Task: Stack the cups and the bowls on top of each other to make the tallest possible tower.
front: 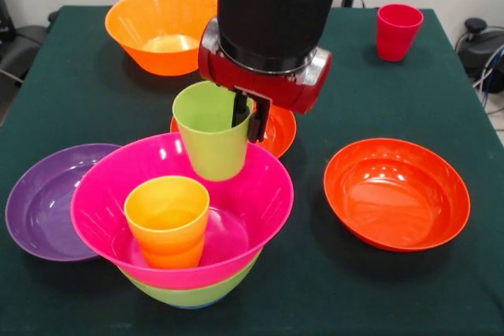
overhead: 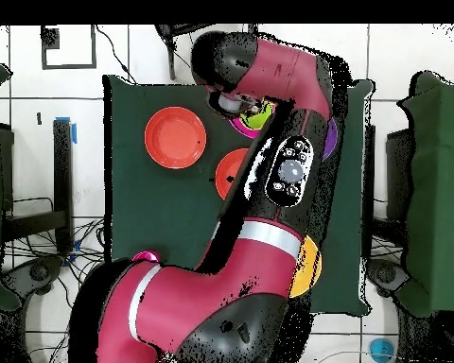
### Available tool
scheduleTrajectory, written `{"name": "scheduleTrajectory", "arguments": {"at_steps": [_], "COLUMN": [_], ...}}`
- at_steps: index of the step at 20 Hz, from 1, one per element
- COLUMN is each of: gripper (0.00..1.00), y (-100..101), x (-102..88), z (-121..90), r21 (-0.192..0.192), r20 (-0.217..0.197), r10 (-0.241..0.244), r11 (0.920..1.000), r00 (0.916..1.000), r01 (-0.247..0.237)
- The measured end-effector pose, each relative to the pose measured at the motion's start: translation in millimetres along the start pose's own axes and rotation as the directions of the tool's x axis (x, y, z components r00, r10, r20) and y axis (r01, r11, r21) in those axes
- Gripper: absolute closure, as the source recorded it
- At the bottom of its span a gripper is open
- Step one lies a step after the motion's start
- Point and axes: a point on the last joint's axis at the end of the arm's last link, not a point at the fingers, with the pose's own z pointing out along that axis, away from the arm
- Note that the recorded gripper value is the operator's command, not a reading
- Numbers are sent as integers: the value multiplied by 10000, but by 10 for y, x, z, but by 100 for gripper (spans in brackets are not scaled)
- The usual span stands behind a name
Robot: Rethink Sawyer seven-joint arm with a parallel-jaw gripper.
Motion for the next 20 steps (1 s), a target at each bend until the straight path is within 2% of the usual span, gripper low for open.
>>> {"name": "scheduleTrajectory", "arguments": {"at_steps": [5, 8, 20], "gripper": [100, 100, 100], "y": [10, 25, 218], "x": [30, 25, -134], "z": [181, 220, 251], "r21": [76, 98, 283], "r20": [-213, -218, 367], "r10": [-31, -66, -543], "r11": [10000, 9999, 9982], "r00": [9998, 9997, 9979], "r01": [33, 69, 532]}}
